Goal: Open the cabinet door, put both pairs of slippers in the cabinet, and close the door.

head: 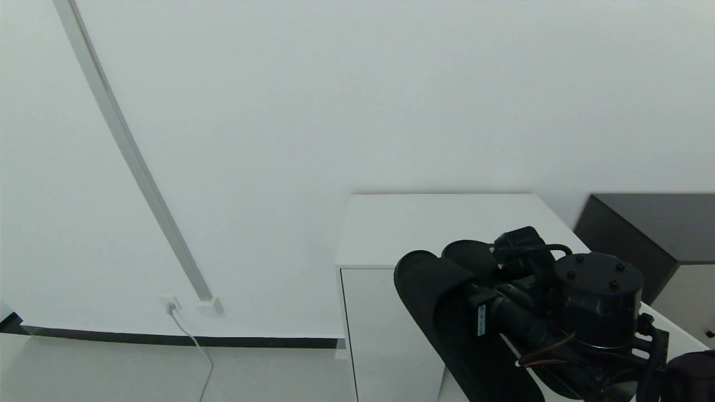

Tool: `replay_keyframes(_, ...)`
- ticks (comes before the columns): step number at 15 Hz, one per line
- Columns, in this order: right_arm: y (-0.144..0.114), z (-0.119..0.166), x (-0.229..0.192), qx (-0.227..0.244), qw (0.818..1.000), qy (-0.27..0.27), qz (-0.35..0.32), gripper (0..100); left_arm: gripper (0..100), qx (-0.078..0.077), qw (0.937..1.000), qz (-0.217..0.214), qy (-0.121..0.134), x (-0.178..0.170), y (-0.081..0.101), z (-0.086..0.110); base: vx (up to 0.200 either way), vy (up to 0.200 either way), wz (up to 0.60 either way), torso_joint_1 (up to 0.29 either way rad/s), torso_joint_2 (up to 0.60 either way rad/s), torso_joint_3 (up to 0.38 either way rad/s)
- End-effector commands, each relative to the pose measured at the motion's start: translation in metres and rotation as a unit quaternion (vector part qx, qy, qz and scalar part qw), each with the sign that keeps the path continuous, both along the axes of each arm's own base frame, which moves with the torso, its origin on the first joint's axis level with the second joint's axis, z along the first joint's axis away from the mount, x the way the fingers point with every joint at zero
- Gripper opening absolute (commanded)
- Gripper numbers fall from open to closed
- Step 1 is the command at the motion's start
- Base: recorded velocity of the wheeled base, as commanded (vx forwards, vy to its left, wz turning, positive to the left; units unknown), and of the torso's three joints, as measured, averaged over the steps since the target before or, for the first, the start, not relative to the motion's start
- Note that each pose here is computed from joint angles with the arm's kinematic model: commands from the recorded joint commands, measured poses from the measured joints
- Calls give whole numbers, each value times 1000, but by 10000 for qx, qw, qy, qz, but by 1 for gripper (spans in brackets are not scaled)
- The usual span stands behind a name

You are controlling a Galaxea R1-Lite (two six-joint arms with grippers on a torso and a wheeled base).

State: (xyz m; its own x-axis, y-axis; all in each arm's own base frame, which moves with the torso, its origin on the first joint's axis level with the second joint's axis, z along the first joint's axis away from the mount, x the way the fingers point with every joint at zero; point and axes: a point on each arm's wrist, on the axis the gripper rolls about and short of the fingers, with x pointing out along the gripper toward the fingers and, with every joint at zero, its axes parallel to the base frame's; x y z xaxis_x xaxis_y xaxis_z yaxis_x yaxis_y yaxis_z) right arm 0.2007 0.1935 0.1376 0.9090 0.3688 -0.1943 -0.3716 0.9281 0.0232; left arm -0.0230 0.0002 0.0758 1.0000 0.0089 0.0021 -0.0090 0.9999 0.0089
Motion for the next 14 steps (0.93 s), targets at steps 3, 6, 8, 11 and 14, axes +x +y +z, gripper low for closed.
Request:
replay_keyframes(3, 0, -2, 0, -29, 10000, 27, -6, 0, 0, 1, 10000, 1, 11, 0, 0, 0, 0, 0, 0, 0, 0, 0)
replay_keyframes(6, -1, -3, -1, -41, 10000, 36, -13, 0, 0, -6, 10000, 9, 11, 0, 0, 0, 0, 0, 0, 0, 0, 0)
replay_keyframes(8, -1, -3, -1, -47, 10000, 41, -21, 0, 0, -6, 10000, 9, 11, 0, 0, 0, 0, 0, 0, 0, 0, 0)
replay_keyframes(11, -1, -3, 0, -36, 10000, 30, -21, 0, 0, -14, 10000, 17, 10, 0, 0, 0, 0, 0, 0, 0, 0, 0)
replay_keyframes(14, 0, -3, -1, -42, 10000, 35, -13, 0, 0, -22, 10000, 17, 10, 0, 0, 0, 0, 0, 0, 0, 0, 0)
